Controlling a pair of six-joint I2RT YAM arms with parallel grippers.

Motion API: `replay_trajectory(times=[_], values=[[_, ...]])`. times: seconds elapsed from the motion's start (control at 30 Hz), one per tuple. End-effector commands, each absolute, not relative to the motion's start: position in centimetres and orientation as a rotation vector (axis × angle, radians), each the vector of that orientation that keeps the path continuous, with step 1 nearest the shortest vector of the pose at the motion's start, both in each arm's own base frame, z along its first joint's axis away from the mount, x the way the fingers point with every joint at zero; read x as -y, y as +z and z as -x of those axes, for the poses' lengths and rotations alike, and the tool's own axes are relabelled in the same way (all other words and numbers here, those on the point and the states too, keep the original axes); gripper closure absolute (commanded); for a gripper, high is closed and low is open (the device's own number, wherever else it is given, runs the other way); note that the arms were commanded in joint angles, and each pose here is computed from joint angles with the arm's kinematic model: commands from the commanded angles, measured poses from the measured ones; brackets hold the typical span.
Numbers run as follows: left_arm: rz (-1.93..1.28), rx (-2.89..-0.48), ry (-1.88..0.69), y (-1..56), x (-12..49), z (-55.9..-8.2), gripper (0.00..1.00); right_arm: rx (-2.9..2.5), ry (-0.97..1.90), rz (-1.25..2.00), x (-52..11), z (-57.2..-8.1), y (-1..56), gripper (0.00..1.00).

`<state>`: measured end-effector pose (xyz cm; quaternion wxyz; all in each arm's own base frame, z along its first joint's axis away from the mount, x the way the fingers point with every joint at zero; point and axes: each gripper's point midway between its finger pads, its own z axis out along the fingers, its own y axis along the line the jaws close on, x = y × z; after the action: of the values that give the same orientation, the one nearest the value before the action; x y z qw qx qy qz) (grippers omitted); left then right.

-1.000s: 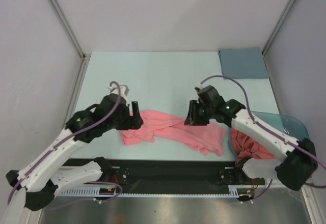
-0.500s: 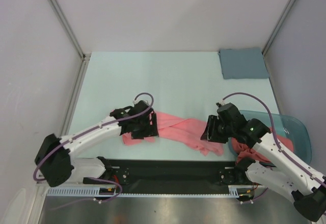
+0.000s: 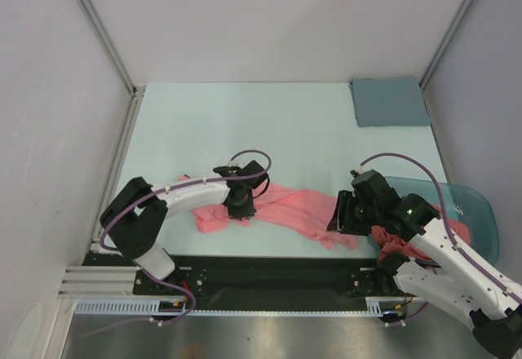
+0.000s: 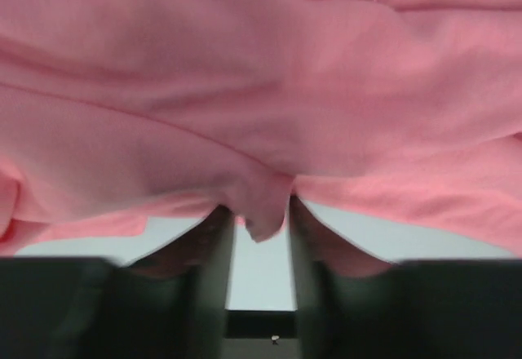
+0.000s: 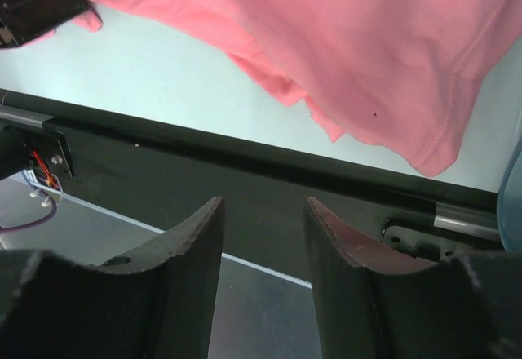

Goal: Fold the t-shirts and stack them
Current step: Flatten the tshirt out

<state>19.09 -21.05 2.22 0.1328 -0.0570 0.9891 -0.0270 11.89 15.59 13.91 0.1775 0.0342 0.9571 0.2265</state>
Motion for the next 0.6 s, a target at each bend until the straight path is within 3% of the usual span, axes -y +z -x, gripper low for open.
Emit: replay_trajectory(times=[0.0,0.03,0.17,0.47,0.57], values=[[0.156,-2.808,-0.044,3.1,21.7,-21.0,0.69,-2.684,0.628,-0.064,-15.1,-11.6,14.8,0.51],[0.155,-2.800,-0.044,3.4,21.8,-21.2,0.81,-2.688,0.618,-0.064,-14.9,-11.6,14.8,0.51],[0.186,-2.747,-0.037,6.2,20.4,-20.9,1.00,-2.709,0.558,-0.048,-14.3,-11.7,14.1,0.50],[0.221,-2.431,-0.148,21.6,13.7,-19.2,1.00,-2.745,0.546,0.041,-15.7,-13.3,12.7,0.49],[0.118,-2.379,-0.216,24.5,13.5,-18.9,0.93,-2.740,0.561,0.065,-16.4,-14.0,13.1,0.49]])
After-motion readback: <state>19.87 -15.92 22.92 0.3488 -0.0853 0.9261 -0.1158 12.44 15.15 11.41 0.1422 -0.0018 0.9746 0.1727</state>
